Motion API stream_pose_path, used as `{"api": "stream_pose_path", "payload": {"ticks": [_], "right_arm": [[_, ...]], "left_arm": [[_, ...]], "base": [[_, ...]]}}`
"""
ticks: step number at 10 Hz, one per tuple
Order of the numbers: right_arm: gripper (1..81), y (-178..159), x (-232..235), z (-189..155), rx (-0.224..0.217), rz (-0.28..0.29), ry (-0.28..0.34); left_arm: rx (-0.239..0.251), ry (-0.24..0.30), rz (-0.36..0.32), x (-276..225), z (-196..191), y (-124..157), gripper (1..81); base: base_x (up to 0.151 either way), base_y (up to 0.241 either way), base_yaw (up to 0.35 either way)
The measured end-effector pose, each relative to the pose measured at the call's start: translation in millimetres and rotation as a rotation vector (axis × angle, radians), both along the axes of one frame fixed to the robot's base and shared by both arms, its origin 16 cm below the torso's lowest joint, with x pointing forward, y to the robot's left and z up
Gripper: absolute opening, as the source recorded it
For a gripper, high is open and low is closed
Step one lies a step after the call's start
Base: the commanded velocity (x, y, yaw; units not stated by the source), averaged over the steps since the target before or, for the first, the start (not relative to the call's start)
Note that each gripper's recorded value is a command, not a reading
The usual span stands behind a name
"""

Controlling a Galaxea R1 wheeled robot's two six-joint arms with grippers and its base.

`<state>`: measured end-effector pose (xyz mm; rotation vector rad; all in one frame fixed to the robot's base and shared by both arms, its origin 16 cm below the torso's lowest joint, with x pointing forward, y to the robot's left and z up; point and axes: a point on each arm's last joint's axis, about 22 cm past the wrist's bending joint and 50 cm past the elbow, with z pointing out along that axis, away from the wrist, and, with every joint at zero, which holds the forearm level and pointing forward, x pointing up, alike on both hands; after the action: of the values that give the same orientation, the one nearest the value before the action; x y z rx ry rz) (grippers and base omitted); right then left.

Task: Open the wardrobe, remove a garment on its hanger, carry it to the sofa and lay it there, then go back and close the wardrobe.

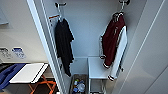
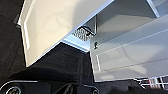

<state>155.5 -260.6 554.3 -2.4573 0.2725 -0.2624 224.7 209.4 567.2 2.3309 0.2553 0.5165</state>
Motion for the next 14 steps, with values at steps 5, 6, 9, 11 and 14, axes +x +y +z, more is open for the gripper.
{"api": "stream_pose_path", "payload": {"ticks": [5, 6, 9, 11, 14], "right_arm": [[81.1, 20, -44, -29, -0.01, -0.02, 0.084], [81.1, 19, -37, -28, -0.008, -0.028, 0.08], [81.1, 19, -29, -27, -0.008, -0.029, 0.071], [81.1, 23, -24, -26, -0.011, -0.014, 0.082], [81.1, 33, -11, -20, 0.0, 0.003, 0.078]], "left_arm": [[-0.125, -0.01, 0.143, 107, 25, -66, 81.1], [-0.138, 0.004, 0.186, 114, 20, -74, 81.1], [-0.161, 0.0, 0.369, 135, 11, -67, 81.1], [-0.173, -0.006, 0.557, 147, 8, -42, 81.1], [-0.084, -0.016, 0.772, 130, -9, -2, 81.1]], "base": [[0.0, 0.0, 0.0], [0.0, 0.0, 0.0], [0.0, 0.0, 0.0], [0.0, 0.0, 0.0], [0.0, 0.0, 0.0]]}}
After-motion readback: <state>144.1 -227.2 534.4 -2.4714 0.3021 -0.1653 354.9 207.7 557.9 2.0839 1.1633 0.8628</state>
